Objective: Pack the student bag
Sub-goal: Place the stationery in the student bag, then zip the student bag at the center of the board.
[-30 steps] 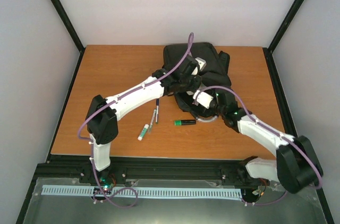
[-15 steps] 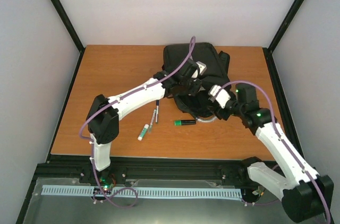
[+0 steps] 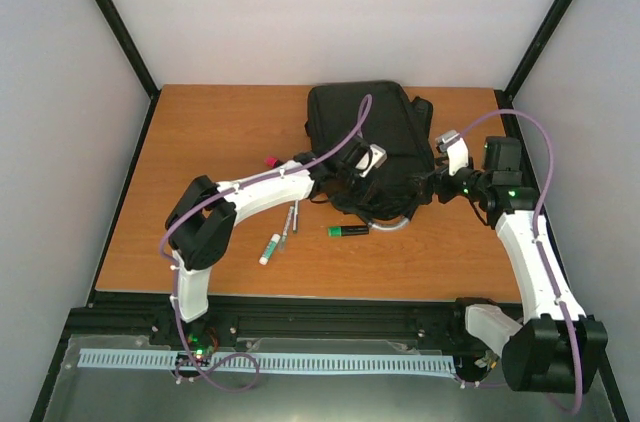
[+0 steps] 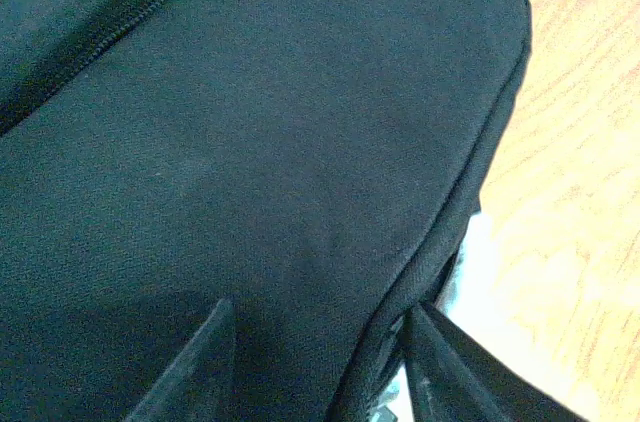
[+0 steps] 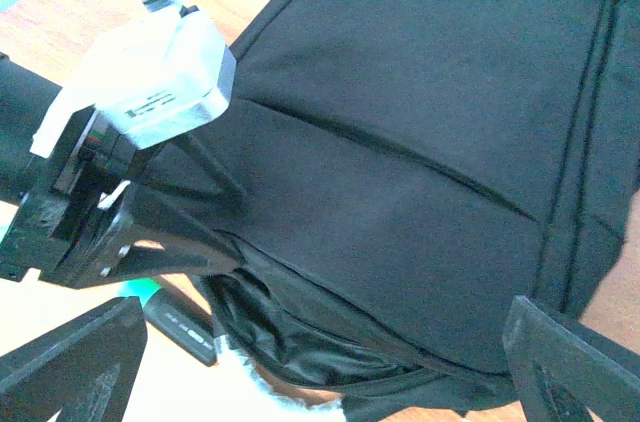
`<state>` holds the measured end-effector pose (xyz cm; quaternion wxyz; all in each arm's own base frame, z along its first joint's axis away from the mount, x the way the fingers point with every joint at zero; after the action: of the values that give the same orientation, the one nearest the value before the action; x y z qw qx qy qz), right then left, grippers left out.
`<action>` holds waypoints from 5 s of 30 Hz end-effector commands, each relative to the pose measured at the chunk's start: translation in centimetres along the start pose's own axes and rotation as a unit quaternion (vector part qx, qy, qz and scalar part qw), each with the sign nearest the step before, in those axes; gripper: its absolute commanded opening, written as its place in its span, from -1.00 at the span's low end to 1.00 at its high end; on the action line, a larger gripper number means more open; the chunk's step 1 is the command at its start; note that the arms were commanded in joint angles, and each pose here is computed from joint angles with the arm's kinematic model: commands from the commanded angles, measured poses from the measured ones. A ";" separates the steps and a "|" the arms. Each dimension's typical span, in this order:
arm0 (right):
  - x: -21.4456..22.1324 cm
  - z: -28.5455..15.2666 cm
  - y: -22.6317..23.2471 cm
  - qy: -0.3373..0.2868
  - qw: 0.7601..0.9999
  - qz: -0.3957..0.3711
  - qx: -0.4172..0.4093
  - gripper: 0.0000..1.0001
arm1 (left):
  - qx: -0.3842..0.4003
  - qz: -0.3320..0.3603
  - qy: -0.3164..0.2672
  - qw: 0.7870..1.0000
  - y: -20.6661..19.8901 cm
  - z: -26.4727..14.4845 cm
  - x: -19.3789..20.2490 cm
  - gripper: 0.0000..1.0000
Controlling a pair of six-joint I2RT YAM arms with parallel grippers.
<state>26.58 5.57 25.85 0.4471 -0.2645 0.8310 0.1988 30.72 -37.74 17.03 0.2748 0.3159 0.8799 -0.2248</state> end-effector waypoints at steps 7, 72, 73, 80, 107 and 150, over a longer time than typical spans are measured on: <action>1.0 -0.2 0.7 -0.015 1.000 0.002 -0.010 0.99 | 0.073 -0.009 -0.074 0.995 -2.3 -6.1 -1.3 0.97; 0.6 0.7 0.1 0.001 0.999 0.014 -0.031 0.76 | -0.101 -0.150 -0.104 0.978 12.0 -3.1 8.6 0.13; 0.2 1.3 -0.2 0.009 0.999 0.028 -0.044 0.70 | -0.097 -0.154 -0.107 0.977 12.4 -3.0 8.6 0.13; -0.4 7.6 -3.9 0.096 0.981 0.122 -0.115 0.21 | -0.043 -0.140 -0.120 0.982 13.1 -2.2 8.0 0.05; 7.3 17.8 -6.2 0.241 0.940 0.204 -0.128 -0.09 | 0.007 -0.077 -0.071 0.994 8.9 -2.4 9.4 -0.97; 6.1 16.2 -6.1 0.223 0.949 0.187 -0.122 -0.13 | 0.160 0.028 -0.011 0.987 -6.2 0.0 7.0 -0.85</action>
<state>38.75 8.37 10.95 0.1721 -0.1926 0.9133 0.3148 22.53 -37.41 10.80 0.2293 0.3681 0.8426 -0.3193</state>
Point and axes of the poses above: each gripper's point midway between its finger pads, its own z axis out along the fingers, its own y axis along the line the jaws close on, x = y × z, the point moved 6 cm from there along -z, back along the fingers, and after that the axes turned 1 degree about -z, right-handed, at the moved point
